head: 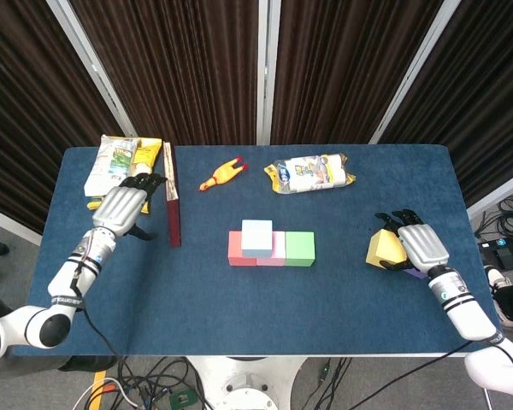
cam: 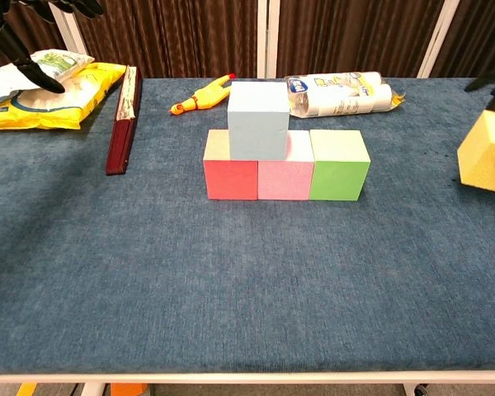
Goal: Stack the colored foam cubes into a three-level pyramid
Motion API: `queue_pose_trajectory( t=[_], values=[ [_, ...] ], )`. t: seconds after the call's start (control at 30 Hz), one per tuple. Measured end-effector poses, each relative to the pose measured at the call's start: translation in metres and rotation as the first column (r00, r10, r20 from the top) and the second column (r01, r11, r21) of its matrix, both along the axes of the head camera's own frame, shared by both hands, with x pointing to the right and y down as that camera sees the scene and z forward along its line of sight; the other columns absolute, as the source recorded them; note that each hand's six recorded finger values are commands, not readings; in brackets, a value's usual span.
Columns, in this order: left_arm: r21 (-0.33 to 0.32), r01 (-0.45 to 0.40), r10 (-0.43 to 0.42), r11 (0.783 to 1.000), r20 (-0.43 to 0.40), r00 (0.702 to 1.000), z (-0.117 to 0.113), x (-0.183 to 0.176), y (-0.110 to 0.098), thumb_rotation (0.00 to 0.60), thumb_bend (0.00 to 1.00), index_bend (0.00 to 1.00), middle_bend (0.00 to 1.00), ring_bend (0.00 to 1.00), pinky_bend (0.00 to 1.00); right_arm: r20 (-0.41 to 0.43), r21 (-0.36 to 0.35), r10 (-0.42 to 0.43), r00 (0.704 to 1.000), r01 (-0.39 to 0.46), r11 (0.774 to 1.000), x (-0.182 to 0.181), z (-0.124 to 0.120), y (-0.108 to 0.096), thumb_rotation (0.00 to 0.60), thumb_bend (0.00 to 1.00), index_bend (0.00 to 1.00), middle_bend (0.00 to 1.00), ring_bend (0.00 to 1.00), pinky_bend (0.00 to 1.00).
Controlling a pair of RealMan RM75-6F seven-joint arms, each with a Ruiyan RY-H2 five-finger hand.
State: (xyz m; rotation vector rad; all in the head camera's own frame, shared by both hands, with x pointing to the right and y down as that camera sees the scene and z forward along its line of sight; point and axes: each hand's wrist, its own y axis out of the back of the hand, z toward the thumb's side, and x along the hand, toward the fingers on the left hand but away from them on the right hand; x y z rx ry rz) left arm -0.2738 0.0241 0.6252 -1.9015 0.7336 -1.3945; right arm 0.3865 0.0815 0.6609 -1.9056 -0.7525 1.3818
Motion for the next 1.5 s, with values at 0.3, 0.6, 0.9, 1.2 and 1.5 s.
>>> queue_pose_trajectory(
  t=[0.3,0.6,0.9,1.2,1.5],
  values=[
    [0.017,0.024,-0.024,1.000,-0.003,1.000,-0.008,-0.007,-0.001,0.600,0.06,0.09,0.06,0.00,0.12,0.081,0.028,-0.199,0.977,0.197,0.980,-0.055,-0.046,-0.042,0.600,0.11,0.13,0.37,0.09,0.08],
    [0.020,0.045,-0.045,0.999,-0.008,0.999,-0.010,-0.013,-0.001,0.600,0.06,0.09,0.06,0.00,0.12,0.143,-0.003,-0.300,0.943,0.304,0.953,-0.116,-0.048,-0.058,0.600,0.10,0.11,0.37,0.09,0.08],
    [0.019,0.051,-0.051,0.999,-0.013,0.999,-0.009,-0.015,-0.001,0.600,0.06,0.09,0.06,0.00,0.12,0.191,-0.040,-0.254,0.948,0.266,0.963,-0.145,-0.036,-0.052,0.600,0.09,0.08,0.36,0.09,0.08],
    [0.019,0.049,-0.048,0.999,-0.026,0.999,-0.008,-0.016,0.000,0.600,0.06,0.09,0.06,0.00,0.12,0.166,-0.045,-0.256,0.952,0.266,0.963,-0.165,-0.037,-0.050,0.600,0.08,0.06,0.36,0.09,0.07],
    [0.015,0.050,-0.049,0.999,-0.035,0.998,-0.007,-0.017,0.000,0.600,0.07,0.09,0.06,0.00,0.12,0.143,-0.048,-0.275,0.951,0.284,0.958,-0.189,-0.034,-0.049,0.600,0.08,0.05,0.36,0.09,0.06]
  ],
)
